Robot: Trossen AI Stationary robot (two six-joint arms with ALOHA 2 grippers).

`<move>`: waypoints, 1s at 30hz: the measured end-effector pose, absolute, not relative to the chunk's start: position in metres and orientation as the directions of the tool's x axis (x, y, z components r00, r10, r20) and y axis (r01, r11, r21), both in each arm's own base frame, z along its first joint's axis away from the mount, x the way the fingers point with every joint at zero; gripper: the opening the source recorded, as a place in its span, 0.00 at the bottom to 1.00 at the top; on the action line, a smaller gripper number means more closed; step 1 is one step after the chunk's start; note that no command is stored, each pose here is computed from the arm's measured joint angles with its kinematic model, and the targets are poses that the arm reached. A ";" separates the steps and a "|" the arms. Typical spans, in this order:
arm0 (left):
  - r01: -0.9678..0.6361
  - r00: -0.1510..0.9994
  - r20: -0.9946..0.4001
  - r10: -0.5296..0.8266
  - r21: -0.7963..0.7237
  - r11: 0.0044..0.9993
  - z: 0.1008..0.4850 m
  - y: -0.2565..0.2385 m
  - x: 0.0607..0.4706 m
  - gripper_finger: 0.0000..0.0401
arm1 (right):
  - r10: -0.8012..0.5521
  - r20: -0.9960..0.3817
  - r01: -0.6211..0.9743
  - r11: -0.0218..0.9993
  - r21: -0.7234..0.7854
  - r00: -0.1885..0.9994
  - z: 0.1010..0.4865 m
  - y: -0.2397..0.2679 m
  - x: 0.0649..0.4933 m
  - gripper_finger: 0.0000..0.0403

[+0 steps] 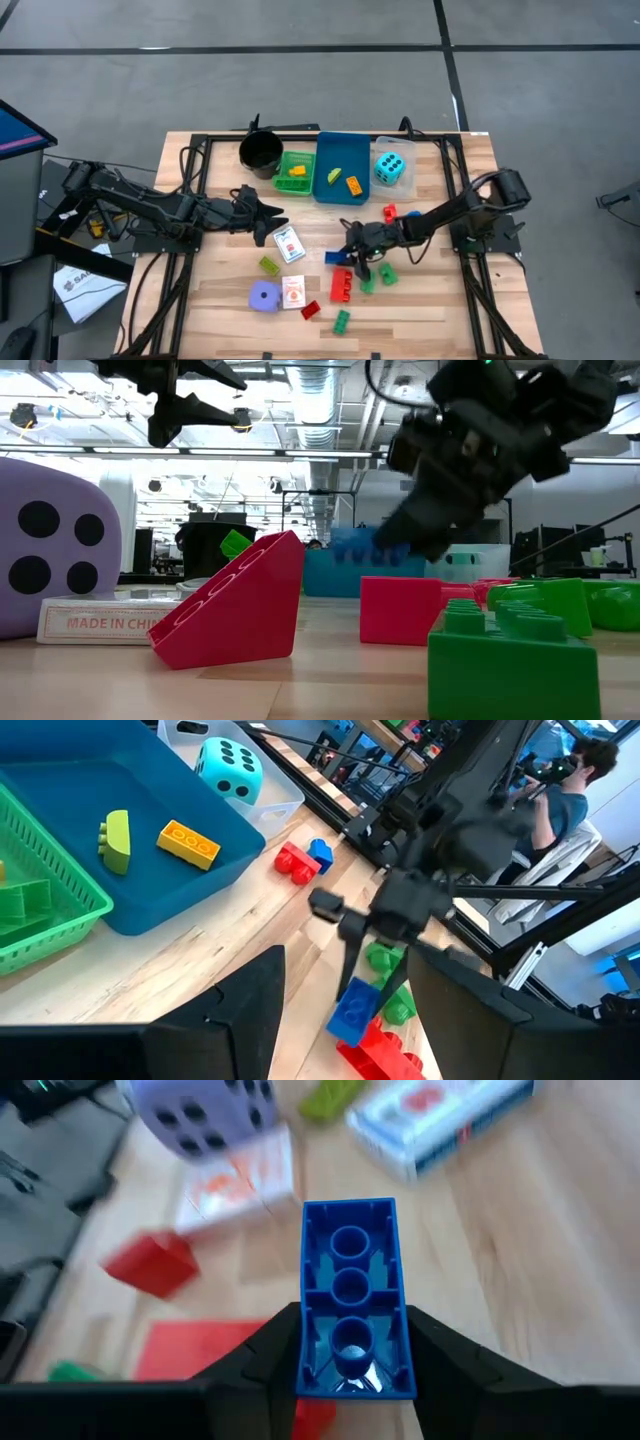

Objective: Pick & Place Toys
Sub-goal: Put the small stud blue game piece into the blue bin

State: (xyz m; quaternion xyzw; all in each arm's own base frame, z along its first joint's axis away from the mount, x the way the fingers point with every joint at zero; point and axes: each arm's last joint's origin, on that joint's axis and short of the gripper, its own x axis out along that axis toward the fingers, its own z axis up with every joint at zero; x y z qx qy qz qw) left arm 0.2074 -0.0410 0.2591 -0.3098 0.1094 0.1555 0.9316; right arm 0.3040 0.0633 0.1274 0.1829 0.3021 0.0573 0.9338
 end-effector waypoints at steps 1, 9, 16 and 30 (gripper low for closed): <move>-0.358 0.927 -0.301 0.222 -0.542 0.760 0.259 -0.041 0.207 0.51 | 0.219 -0.530 -0.001 0.925 0.381 0.819 0.132 0.063 0.304 0.34; -0.358 0.927 -0.301 0.222 -0.542 0.760 0.259 -0.041 0.207 0.51 | 0.167 -0.414 0.048 0.886 0.461 0.895 0.177 0.059 0.294 0.34; -0.358 0.927 -0.301 0.222 -0.542 0.760 0.259 -0.041 0.207 0.51 | 0.021 -0.274 0.125 0.853 0.507 0.962 0.218 0.052 0.281 0.34; -0.410 0.908 -0.301 0.292 -0.498 0.764 0.259 -0.025 0.210 0.51 | -0.261 -0.129 0.286 0.753 0.593 0.957 0.254 0.036 0.263 0.35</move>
